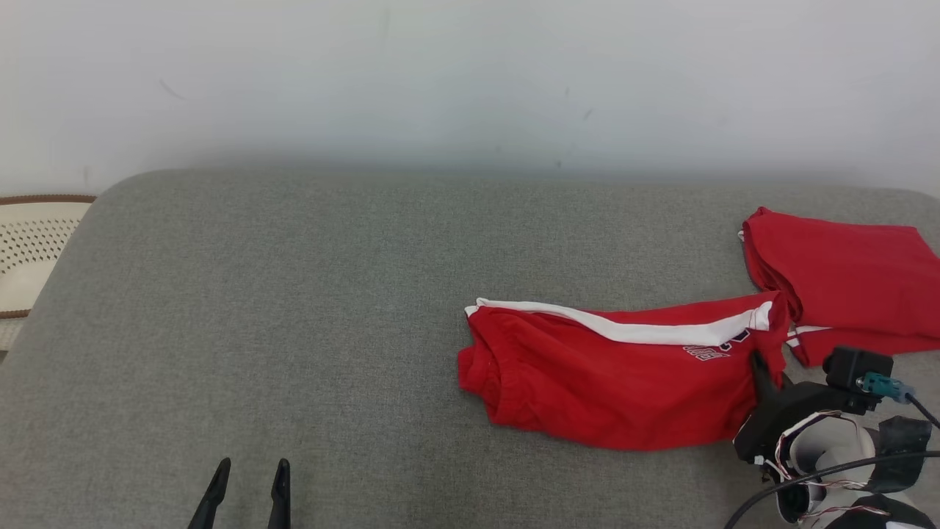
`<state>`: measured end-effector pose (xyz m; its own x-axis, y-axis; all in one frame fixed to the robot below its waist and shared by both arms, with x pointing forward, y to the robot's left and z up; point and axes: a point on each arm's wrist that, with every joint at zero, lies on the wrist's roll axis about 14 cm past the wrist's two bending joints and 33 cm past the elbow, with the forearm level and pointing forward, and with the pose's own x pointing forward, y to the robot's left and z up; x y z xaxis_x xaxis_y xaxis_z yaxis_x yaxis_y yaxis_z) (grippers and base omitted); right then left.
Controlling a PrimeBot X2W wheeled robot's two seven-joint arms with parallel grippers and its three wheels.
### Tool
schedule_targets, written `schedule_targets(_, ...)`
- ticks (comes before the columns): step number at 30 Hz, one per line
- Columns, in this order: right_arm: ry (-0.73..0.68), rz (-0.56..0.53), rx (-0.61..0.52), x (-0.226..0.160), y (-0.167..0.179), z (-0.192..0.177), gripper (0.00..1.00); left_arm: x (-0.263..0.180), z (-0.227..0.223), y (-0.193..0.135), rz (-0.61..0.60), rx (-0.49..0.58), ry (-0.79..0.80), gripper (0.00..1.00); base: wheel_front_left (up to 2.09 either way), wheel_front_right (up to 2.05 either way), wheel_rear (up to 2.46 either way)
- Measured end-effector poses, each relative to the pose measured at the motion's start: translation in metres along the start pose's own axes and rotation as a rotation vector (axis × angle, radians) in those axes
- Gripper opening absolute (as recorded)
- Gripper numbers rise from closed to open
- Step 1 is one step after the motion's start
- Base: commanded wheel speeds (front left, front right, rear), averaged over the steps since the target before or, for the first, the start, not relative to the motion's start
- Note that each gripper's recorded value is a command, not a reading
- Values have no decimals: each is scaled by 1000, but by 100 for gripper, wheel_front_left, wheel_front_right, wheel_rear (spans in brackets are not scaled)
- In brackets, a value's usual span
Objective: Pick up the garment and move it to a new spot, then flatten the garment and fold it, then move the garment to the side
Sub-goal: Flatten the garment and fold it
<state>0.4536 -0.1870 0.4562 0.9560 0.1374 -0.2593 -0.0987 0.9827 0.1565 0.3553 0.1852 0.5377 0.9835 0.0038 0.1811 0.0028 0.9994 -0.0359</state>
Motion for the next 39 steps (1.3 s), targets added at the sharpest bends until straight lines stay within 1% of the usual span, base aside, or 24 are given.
schedule_targets(2,-18,8,-10,-3,-3,7,0,0,1,-1,-2,-2,-2,100,0,0,0)
schedule_targets(3,-42,29,-8,-4,1,14,0,0,1,-2,-4,-4,-3,100,0,0,0)
schedule_targets(7,-66,72,-17,-5,11,23,0,-1,0,-2,-4,-9,-1,100,0,0,0)
schedule_targets(10,-93,137,-31,-3,32,32,0,-2,1,-4,-8,-12,-1,100,0,0,0)
schedule_targets(15,-112,263,-55,1,78,39,0,-6,1,-1,1,-12,-1,100,0,0,0)
schedule_targets(18,-95,348,-66,2,112,35,0,-9,2,2,11,-11,-2,100,0,0,0)
schedule_targets(21,-76,412,-68,3,139,30,0,-13,2,3,18,-11,0,100,0,0,0)
schedule_targets(25,-31,464,-65,6,165,18,0,-18,3,6,32,-21,1,100,0,0,0)
schedule_targets(29,8,499,-92,13,186,8,0,-20,4,10,48,-27,0,100,0,0,0)
schedule_targets(30,21,516,-96,15,196,4,0,-23,2,12,57,-30,6,100,0,0,0)
schedule_targets(34,48,531,-103,20,209,-5,0,-25,3,19,78,-27,6,100,0,0,0)
schedule_targets(38,69,523,-120,26,209,-15,0,-27,0,23,93,-27,18,100,0,0,0)
schedule_targets(39,74,521,-117,27,210,-17,2,-28,-1,23,94,-27,20,100,0,0,0)
